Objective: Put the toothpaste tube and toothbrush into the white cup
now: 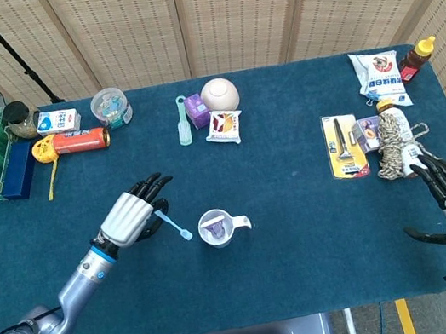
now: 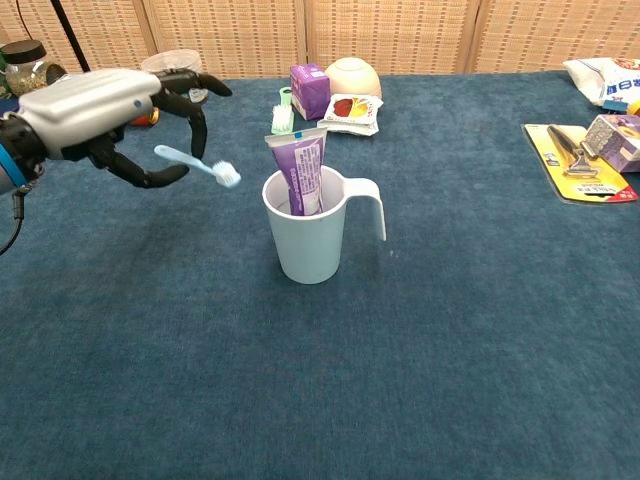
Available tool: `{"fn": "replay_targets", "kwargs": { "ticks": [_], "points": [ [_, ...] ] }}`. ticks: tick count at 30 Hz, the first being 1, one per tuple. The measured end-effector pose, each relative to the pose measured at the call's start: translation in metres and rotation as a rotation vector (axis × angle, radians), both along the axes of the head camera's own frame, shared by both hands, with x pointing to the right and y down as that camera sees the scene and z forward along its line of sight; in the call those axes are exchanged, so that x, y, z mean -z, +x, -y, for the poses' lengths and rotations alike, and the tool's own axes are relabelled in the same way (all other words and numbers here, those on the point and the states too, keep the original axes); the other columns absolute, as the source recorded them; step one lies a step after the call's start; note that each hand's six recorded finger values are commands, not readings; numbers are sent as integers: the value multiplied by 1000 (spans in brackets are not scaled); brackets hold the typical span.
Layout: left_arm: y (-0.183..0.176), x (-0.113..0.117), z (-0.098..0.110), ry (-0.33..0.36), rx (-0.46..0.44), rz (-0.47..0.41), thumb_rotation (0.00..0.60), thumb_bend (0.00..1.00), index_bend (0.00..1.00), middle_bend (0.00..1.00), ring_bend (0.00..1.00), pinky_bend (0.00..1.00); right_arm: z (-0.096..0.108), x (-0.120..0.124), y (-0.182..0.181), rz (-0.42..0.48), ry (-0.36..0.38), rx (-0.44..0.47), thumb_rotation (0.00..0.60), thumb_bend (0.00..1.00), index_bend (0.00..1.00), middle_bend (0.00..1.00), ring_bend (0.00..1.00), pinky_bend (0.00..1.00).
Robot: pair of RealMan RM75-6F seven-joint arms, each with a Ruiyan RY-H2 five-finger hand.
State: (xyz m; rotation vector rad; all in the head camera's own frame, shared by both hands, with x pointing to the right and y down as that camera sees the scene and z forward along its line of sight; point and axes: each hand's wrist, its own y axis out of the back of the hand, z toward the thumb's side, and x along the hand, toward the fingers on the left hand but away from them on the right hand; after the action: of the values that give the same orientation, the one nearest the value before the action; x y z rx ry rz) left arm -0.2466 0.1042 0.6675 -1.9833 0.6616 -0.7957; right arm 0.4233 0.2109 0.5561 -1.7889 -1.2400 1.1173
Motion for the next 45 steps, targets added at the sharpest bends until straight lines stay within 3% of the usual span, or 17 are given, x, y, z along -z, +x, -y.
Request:
{"fn": "replay_targets", "kwargs": {
  "ticks": [11,18,25,33,45],
  "points": [
    [-31,36,19,-121,219,-397,600,402,567,121,63,237,-1,-1,-3,-2,-4,6,600,1,15,0,0,43],
    [3,48,10,-249,223,-576,600,402,567,121,56,237,-1,-2,-3,-3,-8,9,600,1,15,0,0,43],
    [54,47,-4,-409,198,-640,600,402,567,121,53,237,-1,-3,-2,-3,-11,6,600,0,15,0,0,43],
    [83,44,1,-533,264,-757,600,402,567,121,49,237,0,-4,1,0,-15,0,600,0,15,0,0,44],
    [95,34,-7,-710,287,-759,600,401,557,112,31,237,0,-2,1,8,-11,2,600,0,15,0,0,44]
  ]
}}
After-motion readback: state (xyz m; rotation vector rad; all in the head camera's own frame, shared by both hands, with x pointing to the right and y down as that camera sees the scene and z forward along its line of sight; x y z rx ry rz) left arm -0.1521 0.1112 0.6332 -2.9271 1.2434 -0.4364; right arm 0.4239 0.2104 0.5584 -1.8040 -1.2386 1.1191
